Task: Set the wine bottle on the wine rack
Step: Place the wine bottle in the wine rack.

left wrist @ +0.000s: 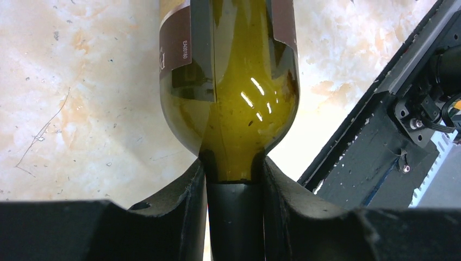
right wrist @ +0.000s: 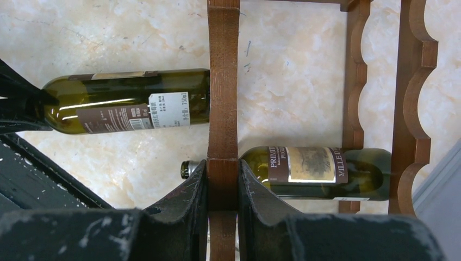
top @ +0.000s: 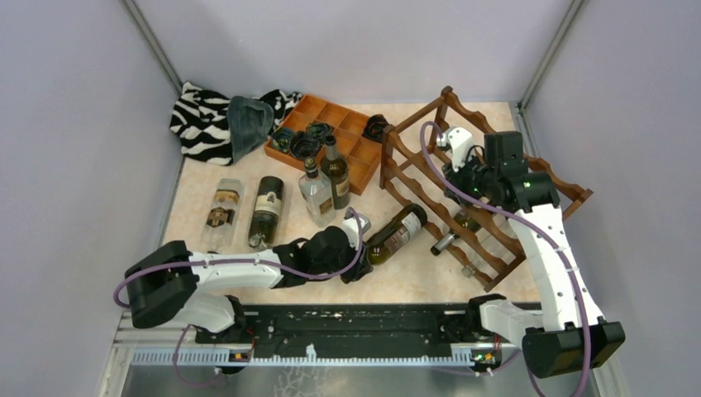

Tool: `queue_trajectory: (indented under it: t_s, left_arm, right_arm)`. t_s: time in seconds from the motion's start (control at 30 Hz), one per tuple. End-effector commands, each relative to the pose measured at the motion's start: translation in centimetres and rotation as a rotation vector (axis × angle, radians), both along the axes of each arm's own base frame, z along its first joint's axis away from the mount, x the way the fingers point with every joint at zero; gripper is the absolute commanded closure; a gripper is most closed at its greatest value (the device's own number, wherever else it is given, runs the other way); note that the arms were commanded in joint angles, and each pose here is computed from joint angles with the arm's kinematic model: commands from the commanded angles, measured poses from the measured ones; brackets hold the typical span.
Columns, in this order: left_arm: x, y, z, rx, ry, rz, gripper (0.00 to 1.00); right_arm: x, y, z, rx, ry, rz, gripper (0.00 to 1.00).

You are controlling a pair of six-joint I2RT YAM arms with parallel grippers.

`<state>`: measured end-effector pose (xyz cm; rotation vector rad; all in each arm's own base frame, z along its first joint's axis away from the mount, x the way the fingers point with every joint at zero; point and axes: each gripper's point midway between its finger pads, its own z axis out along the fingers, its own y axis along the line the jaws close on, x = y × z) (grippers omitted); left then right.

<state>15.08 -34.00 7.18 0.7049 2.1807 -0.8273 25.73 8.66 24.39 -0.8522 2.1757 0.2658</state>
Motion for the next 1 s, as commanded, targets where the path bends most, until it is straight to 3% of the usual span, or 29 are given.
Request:
queue_trajectory:
  t_s: [0.0,0.37,0.6,0.97]
  left_arm:
    - [2.1,-4.6,8.4,-0.269,-0.162,-0.020,1.00]
    - [0.7,-3.9,10.0,-0.307,-0.193,-0.071,1.00]
    - [1.8,-6.2,8.2,-0.256,-0.204,-0.091,1.00]
    - [5.4,-8.2,7.6,-0.263,-0.310,0.020,1.00]
  right_arm:
    - [-0.9,1.8,3.5,0.109,-0.104,0.069,1.00]
    - [-0.9,1.9,3.4,0.112,-0.105,0.073,1.00]
    - [-1.0,2.1,3.4,0.117,-0.100,0.082,1.00]
    - [-1.1,2.5,3.2,0.131,-0.095,0.103,1.00]
